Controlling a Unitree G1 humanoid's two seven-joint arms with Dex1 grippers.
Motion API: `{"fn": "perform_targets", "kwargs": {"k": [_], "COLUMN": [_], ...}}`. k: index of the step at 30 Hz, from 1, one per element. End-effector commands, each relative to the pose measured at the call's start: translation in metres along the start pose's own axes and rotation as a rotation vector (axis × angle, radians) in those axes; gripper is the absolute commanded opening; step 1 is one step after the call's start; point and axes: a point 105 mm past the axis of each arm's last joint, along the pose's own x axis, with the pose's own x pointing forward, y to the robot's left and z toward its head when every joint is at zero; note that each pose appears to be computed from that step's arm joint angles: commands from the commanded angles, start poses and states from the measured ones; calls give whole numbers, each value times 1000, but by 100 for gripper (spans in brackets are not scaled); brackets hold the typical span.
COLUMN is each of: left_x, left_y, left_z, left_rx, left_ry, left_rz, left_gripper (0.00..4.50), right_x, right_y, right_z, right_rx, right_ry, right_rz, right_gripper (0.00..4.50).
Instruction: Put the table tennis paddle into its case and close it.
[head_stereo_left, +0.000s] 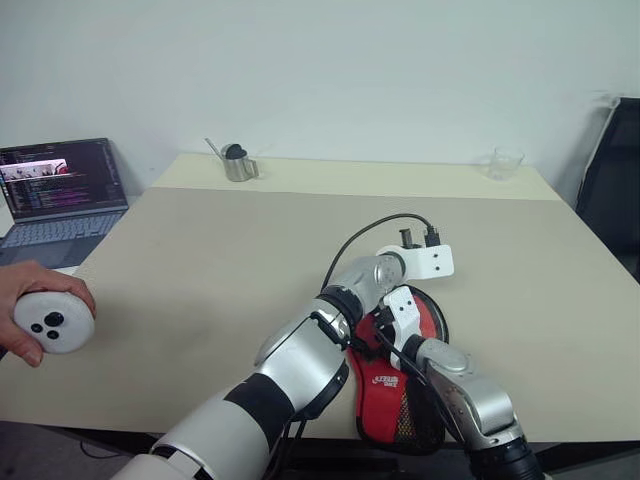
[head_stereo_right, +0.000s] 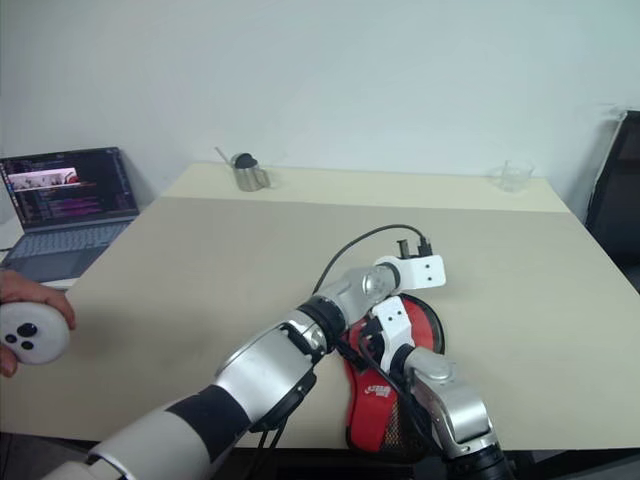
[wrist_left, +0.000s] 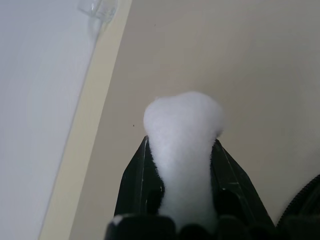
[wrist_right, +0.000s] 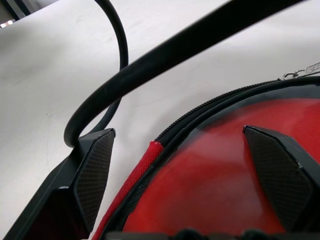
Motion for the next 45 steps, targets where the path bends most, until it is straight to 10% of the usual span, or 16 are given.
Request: {"fn": "perform_targets", "kwargs": {"k": [1, 9, 18, 45], "left_x": [8, 9, 10, -68], "left_y": [-47, -57, -48, 124], "left_z": [101, 95, 56, -12], "left_rx": [8, -61, -127, -733], "left_ry": [-266, -229, -118, -346], "left_rz": [-76, -127, -126, -135], "left_gripper": [52, 52, 370, 370], "right_x": [5, 6, 10, -85], "right_y": [15, 13, 4, -59], "right_z": [-24, -26, -21, 7], "right_rx": [77, 81, 35, -277], "right_ry": [92, 93, 85, 210], "right_rz": [52, 50, 54, 159], "right_gripper": [450, 450, 450, 450]}}
